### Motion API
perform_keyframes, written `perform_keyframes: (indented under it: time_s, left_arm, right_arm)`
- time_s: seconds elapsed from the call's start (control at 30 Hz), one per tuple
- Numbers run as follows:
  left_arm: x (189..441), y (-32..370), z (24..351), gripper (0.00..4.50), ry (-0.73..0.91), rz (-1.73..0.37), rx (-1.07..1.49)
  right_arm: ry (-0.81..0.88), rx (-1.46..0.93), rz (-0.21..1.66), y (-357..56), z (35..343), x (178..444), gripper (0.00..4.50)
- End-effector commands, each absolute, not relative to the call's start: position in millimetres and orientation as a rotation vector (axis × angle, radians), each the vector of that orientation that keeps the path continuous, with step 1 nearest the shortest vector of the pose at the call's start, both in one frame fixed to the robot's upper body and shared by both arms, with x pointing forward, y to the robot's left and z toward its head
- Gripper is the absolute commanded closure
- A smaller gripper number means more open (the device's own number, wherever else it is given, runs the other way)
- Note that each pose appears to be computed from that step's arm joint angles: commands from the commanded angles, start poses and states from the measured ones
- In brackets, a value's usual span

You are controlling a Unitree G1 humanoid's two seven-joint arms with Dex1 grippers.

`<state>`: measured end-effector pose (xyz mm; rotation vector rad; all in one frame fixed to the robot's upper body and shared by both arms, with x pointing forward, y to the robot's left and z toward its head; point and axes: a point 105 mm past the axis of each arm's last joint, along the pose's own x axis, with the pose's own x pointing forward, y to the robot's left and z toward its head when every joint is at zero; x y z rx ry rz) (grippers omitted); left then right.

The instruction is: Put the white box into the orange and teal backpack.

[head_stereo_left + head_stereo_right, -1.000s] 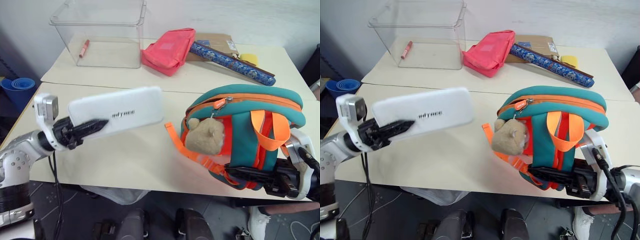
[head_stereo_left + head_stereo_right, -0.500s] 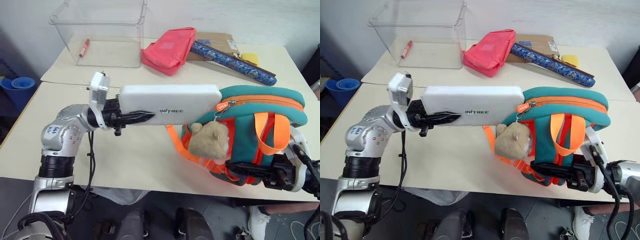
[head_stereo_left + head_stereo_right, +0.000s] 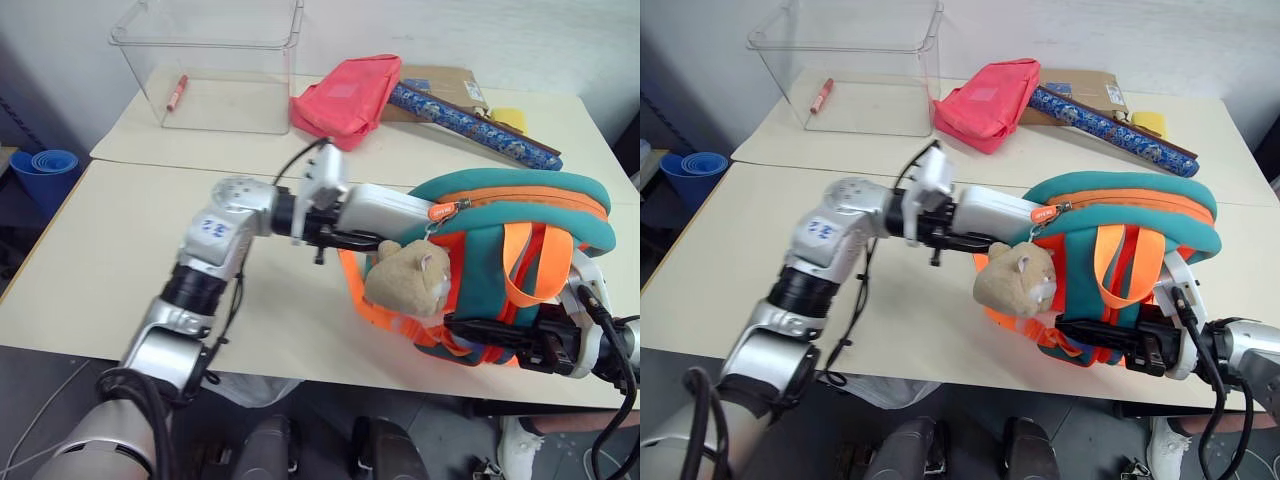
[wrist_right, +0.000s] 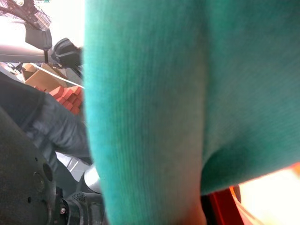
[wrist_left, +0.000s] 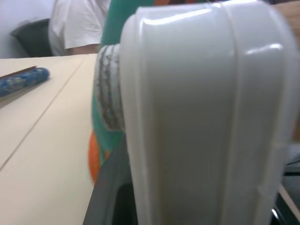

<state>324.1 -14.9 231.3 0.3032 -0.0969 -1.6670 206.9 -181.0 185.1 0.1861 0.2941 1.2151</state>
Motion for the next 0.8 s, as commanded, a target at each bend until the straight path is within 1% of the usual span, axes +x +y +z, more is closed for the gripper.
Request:
perform_keyframes:
  time_s: [0.03, 0.07, 0.13, 0.27, 0.33, 0.4, 0.43, 0.5, 0.57, 0.7, 0.8]
  left_arm:
    - [320, -47, 235, 3.17, -0.145, -1.7, 0.315]
    - [321, -52, 232, 3.17, -0.142, -1.704, 0.306]
    - [321, -59, 225, 2.46, -0.145, -1.702, 0.303]
    - [319, -62, 222, 1.36, -0.156, -1.718, 0.262]
    - [321, -58, 223, 0.72, -0.164, -1.702, 0.235]
    - [327, -45, 229, 0.16, -0.203, -1.671, 0.218]
    - [328, -36, 232, 0.05, -0.218, -1.664, 0.208]
    - [332, -10, 238, 0.05, -0.257, -1.653, 0.214]
    - [335, 14, 239, 0.05, -0.253, -1.646, 0.239]
    - [330, 57, 234, 0.05, -0.205, -1.664, 0.293]
    - [323, 74, 241, 0.05, -0.222, -1.652, 0.278]
  right_arm:
    - [0.271, 0.172, 1.243, -174, 187, 206, 4.47]
    - [0.268, 0.169, 1.243, -174, 187, 207, 4.47]
    - [0.263, 0.167, 1.243, -172, 187, 208, 4.5]
    - [0.253, 0.17, 1.235, -170, 186, 209, 4.5]
    - [0.245, 0.173, 1.227, -170, 186, 210, 4.5]
    - [0.226, 0.173, 1.21, -169, 185, 212, 4.5]
    - [0.218, 0.174, 1.203, -169, 185, 213, 4.5]
    - [0.196, 0.17, 1.18, -170, 185, 216, 4.5]
    - [0.182, 0.17, 1.165, -170, 185, 218, 4.5]
    - [0.171, 0.157, 1.15, -171, 185, 221, 4.5]
    - [0.165, 0.153, 1.146, -171, 185, 223, 4.5]
